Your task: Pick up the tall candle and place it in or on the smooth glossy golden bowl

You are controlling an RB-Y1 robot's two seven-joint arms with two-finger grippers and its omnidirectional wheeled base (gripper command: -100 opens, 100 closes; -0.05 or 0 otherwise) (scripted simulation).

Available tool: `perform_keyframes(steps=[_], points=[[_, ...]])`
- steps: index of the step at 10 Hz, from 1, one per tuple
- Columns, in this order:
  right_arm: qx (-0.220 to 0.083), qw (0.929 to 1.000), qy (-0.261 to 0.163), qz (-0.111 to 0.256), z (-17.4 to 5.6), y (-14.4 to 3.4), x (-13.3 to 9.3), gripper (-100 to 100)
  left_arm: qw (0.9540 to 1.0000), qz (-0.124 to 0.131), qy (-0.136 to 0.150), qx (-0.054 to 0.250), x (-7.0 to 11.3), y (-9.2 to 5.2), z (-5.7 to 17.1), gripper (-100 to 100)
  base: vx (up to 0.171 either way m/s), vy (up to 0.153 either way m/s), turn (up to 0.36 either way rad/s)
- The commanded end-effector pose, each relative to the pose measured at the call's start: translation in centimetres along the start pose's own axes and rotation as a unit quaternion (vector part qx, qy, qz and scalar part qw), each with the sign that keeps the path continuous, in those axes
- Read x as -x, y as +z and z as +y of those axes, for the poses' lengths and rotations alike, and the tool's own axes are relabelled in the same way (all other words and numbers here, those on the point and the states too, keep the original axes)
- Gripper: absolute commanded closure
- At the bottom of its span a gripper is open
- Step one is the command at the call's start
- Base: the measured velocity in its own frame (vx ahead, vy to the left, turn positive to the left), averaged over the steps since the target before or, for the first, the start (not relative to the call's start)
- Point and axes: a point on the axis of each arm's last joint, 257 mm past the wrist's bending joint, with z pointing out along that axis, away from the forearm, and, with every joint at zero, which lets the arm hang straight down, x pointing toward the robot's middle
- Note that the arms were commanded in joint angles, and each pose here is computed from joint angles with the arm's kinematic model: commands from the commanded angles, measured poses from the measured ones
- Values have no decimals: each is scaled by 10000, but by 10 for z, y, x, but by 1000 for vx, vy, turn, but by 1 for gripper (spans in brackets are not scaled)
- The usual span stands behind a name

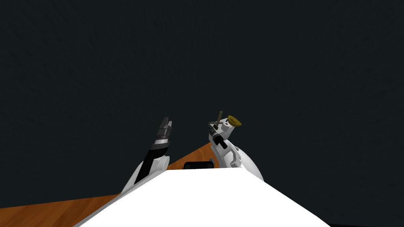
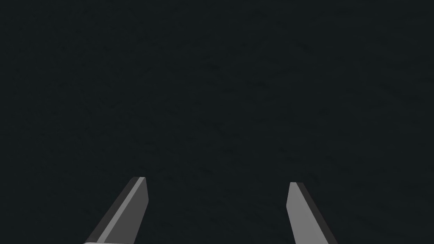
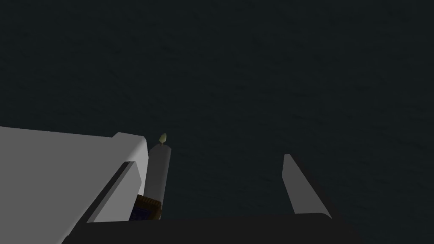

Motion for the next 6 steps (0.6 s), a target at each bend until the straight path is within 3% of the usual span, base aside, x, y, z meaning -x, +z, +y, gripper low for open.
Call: perform_keyframes(steps=[1,6], points=[[-59,10000,-6,-6,-3,-1,1,-100,10000,0,0,0,0,0,0,0,3,5,-10],[-59,10000,-6,-6,-3,-1,1,-100,10000,0,0,0,0,0,0,0,2,2,-5]])
